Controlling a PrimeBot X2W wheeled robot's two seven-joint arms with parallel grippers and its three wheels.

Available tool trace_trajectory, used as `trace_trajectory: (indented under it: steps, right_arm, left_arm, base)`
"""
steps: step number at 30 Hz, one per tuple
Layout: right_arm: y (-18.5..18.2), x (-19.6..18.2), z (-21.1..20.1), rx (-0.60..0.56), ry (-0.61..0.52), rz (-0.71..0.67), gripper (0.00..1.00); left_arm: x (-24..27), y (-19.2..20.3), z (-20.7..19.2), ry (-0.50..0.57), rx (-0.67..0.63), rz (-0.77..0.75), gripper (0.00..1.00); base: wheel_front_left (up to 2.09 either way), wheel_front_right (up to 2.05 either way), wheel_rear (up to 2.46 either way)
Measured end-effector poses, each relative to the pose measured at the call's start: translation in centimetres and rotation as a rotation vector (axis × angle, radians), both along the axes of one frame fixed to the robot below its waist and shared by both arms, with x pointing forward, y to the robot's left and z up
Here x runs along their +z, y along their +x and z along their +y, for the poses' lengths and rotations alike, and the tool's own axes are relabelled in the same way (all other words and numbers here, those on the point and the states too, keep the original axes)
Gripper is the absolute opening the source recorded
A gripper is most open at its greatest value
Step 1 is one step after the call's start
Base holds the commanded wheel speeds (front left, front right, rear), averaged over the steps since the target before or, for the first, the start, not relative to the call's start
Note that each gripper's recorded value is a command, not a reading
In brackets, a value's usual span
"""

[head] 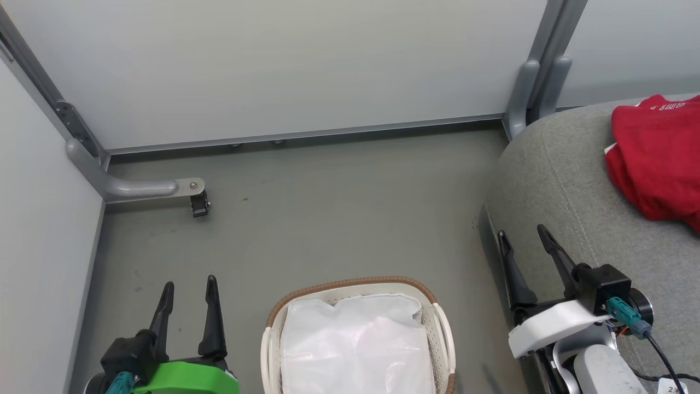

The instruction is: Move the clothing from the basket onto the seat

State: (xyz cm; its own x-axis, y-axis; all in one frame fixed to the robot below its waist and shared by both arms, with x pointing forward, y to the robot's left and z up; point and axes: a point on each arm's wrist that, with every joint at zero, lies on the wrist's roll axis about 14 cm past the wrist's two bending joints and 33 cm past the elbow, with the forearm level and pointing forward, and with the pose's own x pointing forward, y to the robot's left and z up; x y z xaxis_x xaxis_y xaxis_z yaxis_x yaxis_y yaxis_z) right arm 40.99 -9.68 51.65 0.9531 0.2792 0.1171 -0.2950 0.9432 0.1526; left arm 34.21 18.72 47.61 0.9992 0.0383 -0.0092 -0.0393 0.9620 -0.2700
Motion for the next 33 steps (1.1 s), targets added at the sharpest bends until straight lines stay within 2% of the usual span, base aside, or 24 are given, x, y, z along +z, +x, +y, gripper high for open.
trace_trajectory:
  steps: [15,16,22,33]
  right_arm:
    - [-0.2,0.1,-0.3,-0.007,-0.001,-0.001,1.0]
    - [-0.2,0.0,-0.3,-0.007,-0.002,0.002,0.0]
    - [-1.1,-2.6,-0.4,-0.012,-0.001,0.085,0.0]
    - [-1.0,-3.0,-2.0,-0.071,0.189,0.167,0.0]
  left_arm:
    - [-0.3,0.0,-0.4,-0.007,-0.009,0.009,1.0]
    - [-0.4,0.0,-0.5,-0.006,-0.009,0.012,0.0]
    - [-2.0,-0.5,-0.6,-0.014,-0.011,0.066,0.0]
    - [-2.5,-0.4,0.2,-0.202,0.036,0.097,0.0]
  base:
    - [0.0,0.0,0.0]
    - [0.0,0.0,0.0]
    - [0.0,0.0,0.0]
    - [0.0,0.0,0.0]
